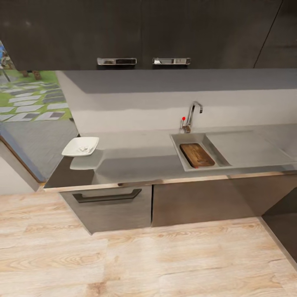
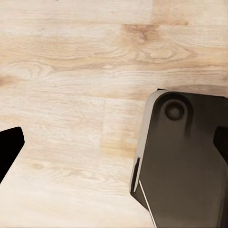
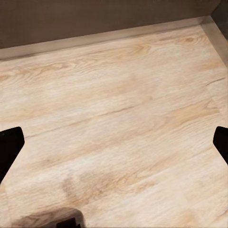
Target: In the kitchen, take the Vidalia onion out of the sink, dice it on the chopping board with the paring knife, put the diced onion into the bowl on the countertop, then place both the paring knife and the chopping board into the sink.
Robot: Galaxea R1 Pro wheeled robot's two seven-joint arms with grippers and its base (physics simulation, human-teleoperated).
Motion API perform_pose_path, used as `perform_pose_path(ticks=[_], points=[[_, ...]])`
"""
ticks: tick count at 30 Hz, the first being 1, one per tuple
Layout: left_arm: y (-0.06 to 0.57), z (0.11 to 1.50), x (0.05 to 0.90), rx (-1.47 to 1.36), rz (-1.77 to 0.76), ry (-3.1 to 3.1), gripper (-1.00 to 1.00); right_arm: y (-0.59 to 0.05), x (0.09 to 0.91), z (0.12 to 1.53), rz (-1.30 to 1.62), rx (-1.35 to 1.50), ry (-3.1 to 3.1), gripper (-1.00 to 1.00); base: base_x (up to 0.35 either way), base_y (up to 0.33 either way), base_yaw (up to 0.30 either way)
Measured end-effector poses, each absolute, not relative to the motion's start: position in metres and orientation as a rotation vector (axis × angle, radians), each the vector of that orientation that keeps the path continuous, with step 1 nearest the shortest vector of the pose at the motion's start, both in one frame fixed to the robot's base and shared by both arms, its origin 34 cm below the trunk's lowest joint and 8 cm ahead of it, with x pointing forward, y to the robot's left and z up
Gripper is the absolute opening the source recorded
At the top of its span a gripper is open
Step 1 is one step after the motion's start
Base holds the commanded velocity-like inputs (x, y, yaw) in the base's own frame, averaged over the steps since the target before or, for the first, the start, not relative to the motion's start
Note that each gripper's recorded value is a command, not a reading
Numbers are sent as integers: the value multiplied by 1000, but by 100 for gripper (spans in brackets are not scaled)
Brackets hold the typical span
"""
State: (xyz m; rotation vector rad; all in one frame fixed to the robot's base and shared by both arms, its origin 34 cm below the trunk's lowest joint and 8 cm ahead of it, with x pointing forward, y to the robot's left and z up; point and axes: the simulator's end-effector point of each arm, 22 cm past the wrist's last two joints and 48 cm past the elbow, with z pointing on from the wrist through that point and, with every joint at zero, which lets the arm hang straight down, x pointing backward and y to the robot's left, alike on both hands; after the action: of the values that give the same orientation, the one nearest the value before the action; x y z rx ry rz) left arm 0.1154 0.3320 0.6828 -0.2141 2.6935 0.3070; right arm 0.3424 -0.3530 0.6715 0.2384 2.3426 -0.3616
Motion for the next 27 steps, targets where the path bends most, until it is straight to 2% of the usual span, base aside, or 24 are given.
perform_pose_path(ticks=[27], points=[[331, 683, 129, -219, 299, 2652, 100, -352, 356, 682, -353, 246, 2301, 100, 0, 0, 0]])
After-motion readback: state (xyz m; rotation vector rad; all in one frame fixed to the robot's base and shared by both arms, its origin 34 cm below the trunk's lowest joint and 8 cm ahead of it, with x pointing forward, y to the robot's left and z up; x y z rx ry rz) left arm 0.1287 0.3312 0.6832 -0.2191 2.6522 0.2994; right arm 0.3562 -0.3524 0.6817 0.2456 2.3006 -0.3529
